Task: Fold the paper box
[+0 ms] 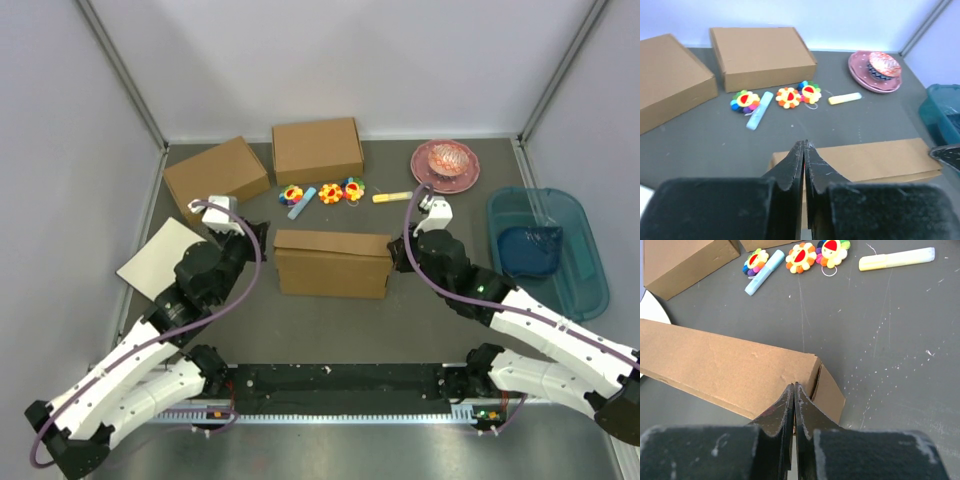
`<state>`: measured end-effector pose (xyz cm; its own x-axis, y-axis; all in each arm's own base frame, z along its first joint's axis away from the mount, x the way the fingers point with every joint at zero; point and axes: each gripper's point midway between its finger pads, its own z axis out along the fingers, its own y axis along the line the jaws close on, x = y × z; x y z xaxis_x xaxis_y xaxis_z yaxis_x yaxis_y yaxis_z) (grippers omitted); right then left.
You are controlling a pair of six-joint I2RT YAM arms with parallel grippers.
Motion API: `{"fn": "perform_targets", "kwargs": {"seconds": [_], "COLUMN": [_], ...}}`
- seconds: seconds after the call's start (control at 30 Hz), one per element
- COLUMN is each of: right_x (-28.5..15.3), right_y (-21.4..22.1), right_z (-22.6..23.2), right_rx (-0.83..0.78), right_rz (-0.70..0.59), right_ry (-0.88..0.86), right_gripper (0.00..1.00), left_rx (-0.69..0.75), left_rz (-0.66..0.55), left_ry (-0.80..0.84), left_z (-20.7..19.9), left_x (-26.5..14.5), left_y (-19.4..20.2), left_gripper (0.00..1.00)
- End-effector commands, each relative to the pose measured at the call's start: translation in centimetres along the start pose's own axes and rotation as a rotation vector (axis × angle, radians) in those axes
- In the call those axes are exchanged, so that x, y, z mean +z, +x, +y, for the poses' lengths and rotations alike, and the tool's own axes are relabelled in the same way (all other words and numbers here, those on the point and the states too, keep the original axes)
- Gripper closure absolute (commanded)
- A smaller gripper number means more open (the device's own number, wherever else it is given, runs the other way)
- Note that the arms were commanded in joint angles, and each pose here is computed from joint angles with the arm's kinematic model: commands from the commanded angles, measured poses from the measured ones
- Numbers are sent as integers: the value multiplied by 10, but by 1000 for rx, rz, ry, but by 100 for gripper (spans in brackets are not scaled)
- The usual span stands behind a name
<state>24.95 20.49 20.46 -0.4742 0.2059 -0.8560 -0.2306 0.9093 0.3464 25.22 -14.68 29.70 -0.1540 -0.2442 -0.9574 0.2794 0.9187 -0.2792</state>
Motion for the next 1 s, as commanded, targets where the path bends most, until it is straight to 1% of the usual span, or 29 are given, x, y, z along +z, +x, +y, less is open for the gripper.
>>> {"fn": "perform_targets", "kwargs": {"seconds": [0.0,0.07,0.1,0.13,0.2,0.23,0.3,0.37,0.4,0.47,0.5,0.53,0.57,0.6,0.63,0.67,0.73,0.77,0.83,0.93,0.97], "right_x": [-1,-2,-2,-3,-6,-7,-11,-13,-15,-16,-18,-18,-20,-21,-20,-20,-20,-17,-14,-8,-5], "right_y": [56,58,59,60,58,55,46,39,29,18,5,0,-14,-19,-24,-33,-39,-41,-42,-34,-26], "right_z": [-28,-26,-24,-24,-22,-21,-17,-15,-10,-6,-1,1,6,7,8,9,9,10,10,11,8], "right_rx": [-83,-77,-76,-73,-62,-59,-54,-57,-58,-61,-62,-65,-65,-63,-64,-59,-55,-57,-62,-72,-78], "right_rz": [188,197,202,204,199,192,170,157,140,120,95,87,58,47,36,16,3,0,3,28,49], "right_ry": [79,66,59,53,42,36,20,18,5,4,-5,-6,-9,-5,0,12,22,31,44,46,53], "right_gripper": [100,100,100,100,100,100,100,100,100,100,99,97,93,91,87,78,70,65,62,63,64], "left_rx": [-39,-15,-35,-9,-14,-3,-9,-7,-16,-45,-50,-76,-77,-91,-105,-101,-101,-88,-80,-70,-76], "left_rz": [-76,36,68,158,266,333,393,416,402,320,278,179,130,81,31,7,-24,-27,-24,9,27], "left_ry": [131,75,60,35,20,-9,-43,-56,-54,-39,-32,-19,-8,3,1,2,-12,-21,-45,-48,-30], "left_z": [-33,-23,-21,-13,-6,4,13,19,18,12,10,6,4,2,0,-1,0,1,5,6,3], "left_x": [20,32,35,36,32,28,22,17,17,19,19,20,19,16,15,13,12,13,16,19,19], "left_y": [-15,25,38,72,109,134,156,167,163,136,123,93,78,61,42,32,17,16,17,31,37], "left_gripper": [94,98,99,100,100,100,100,100,100,99,93,88,83,72,68,64,59,57,56,56,57]}}
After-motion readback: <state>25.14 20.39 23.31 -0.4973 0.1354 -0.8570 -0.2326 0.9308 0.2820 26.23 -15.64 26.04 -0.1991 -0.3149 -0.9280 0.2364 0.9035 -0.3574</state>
